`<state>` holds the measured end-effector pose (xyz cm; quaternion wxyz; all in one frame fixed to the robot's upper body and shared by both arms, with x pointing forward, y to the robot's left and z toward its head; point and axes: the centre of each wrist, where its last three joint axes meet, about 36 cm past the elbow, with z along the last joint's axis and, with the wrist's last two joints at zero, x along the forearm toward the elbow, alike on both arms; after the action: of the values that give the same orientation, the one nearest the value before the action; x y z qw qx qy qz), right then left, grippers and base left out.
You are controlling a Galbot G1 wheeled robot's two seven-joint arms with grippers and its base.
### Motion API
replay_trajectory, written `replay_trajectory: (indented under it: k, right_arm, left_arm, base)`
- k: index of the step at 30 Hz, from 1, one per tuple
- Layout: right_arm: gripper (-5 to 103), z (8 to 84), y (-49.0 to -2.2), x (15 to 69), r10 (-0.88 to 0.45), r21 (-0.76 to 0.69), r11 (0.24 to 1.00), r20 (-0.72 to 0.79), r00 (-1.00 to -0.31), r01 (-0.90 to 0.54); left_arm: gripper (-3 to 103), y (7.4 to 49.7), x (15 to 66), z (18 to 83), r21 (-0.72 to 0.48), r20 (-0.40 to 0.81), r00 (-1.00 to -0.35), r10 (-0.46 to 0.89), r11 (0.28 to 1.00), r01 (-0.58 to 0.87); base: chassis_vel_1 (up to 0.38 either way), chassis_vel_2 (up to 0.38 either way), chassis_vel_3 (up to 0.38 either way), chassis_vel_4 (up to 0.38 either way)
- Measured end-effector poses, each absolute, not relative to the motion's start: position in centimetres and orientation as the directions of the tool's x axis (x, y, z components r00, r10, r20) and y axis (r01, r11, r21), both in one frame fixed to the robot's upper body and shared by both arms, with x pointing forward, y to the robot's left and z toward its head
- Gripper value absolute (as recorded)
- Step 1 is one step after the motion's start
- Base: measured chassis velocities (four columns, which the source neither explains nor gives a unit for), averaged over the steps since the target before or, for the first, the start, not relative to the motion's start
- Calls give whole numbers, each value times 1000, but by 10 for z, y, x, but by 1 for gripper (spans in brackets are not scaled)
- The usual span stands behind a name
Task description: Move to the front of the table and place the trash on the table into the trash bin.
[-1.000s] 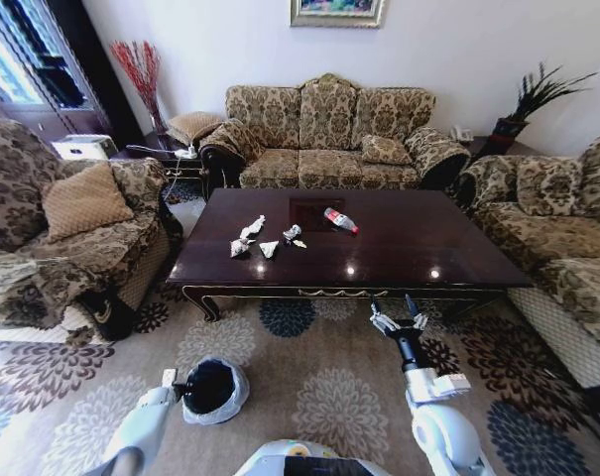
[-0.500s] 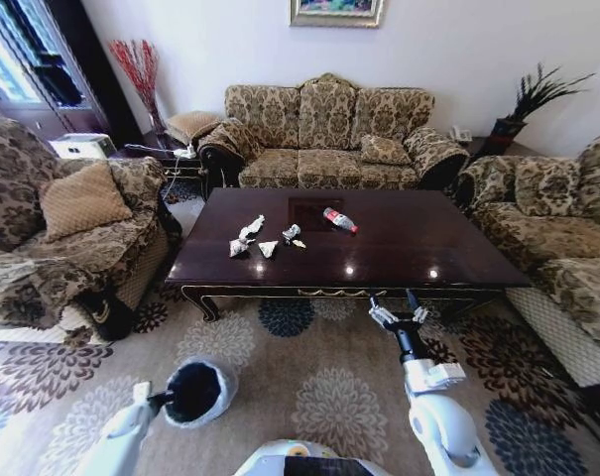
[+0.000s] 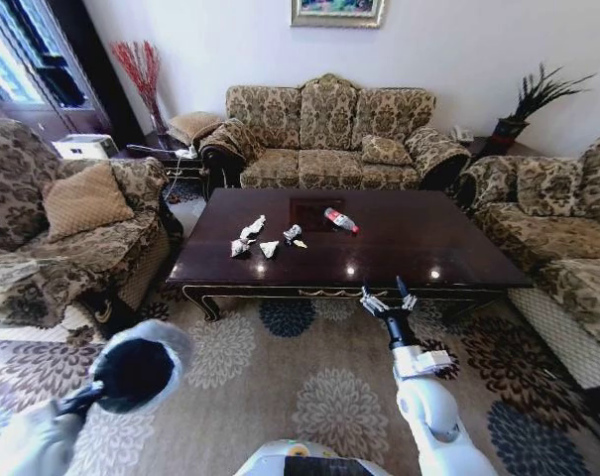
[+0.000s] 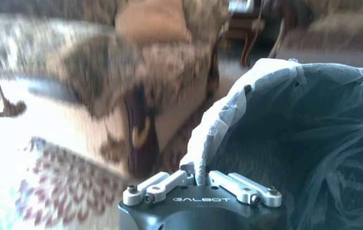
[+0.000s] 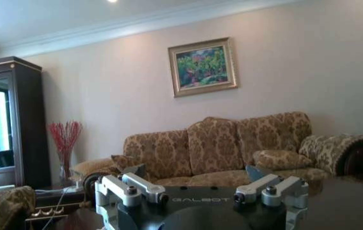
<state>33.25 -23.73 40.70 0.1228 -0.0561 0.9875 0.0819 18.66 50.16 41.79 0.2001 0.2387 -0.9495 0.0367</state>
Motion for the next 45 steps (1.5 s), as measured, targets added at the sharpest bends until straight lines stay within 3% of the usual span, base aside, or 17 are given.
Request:
replay_trajectory:
  k: [8, 14, 19, 30, 45]
  right_arm:
    - [100, 403, -239, 327, -112, 104, 984, -253, -961, -142]
    - [100, 408, -240, 314, -140, 45, 987, -267, -954, -157]
    - [100, 415, -247, 301, -181, 0, 982, -250, -951, -187]
    - [100, 412, -244, 295, -170, 3, 984, -241, -955, -176]
    - [100, 403, -248, 296, -158, -3, 987, -263, -952, -163]
  left_arm:
    - [0, 490, 203, 477, 14, 245, -872, -424, 901, -434]
    - [0, 468, 264, 499, -74, 20, -922, -386, 919, -386]
    - [0, 434, 292, 509, -109, -53, -958, -283, 955, -276]
    - [0, 417, 311, 506, -66, -53, -985, -164, 985, -160]
    - [0, 426, 338, 500, -80, -105, -970, -221, 974, -213]
  base:
    - [0, 0, 0, 0]
    - [0, 0, 0, 0]
    - [0, 0, 0, 0]
    - [-23, 23, 26, -26]
    - [-132, 129, 138, -119]
